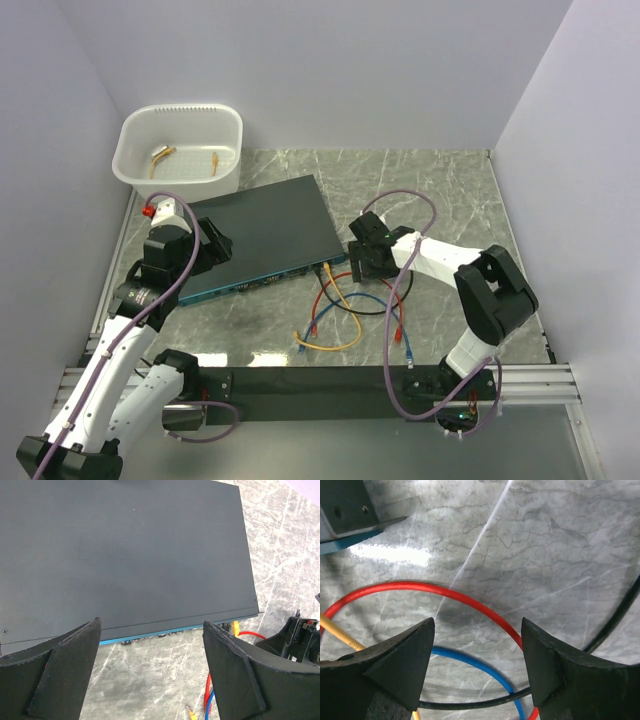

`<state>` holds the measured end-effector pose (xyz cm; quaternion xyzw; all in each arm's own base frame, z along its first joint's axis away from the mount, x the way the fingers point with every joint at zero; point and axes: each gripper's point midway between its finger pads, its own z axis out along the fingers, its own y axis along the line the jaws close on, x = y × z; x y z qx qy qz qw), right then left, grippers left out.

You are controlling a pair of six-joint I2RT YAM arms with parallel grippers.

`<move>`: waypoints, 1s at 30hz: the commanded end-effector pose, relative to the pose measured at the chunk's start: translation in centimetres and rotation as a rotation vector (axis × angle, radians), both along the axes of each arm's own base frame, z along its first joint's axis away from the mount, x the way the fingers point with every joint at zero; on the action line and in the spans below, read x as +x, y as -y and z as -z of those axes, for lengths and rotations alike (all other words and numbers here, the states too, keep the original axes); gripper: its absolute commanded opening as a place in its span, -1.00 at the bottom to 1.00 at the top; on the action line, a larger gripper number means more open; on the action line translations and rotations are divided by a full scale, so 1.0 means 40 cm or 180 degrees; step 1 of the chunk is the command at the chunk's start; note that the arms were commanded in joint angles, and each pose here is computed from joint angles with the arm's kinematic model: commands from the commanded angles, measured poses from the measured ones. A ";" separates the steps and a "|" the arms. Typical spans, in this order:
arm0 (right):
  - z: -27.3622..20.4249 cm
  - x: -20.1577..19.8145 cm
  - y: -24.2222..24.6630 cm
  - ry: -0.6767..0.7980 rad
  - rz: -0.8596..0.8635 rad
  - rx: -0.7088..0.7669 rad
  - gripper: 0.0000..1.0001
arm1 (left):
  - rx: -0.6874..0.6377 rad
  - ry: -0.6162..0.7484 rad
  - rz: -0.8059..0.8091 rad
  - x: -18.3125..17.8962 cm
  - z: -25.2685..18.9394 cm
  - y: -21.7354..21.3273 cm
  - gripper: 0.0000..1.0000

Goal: Insert the plug into the switch port

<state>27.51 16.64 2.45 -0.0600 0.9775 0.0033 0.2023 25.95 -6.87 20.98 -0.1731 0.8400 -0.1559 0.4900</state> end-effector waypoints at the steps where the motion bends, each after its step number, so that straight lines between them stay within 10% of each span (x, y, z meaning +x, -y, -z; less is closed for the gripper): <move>1: 0.012 0.017 0.001 0.0028 0.0078 0.0066 0.52 | 0.0011 0.0122 0.0052 0.008 -0.024 0.003 0.77; 10: 0.030 0.019 0.014 -0.0033 0.0140 0.0124 0.29 | 0.0011 0.0112 0.0041 0.009 -0.023 0.001 0.77; 25: 0.024 0.017 0.025 0.0008 0.0204 0.0137 -0.92 | 0.0024 0.0095 0.0034 0.010 -0.018 0.000 0.76; 30: -0.030 0.024 0.067 0.0218 0.0426 0.0013 -1.00 | 0.0026 0.0070 0.0054 0.011 -0.014 0.003 0.76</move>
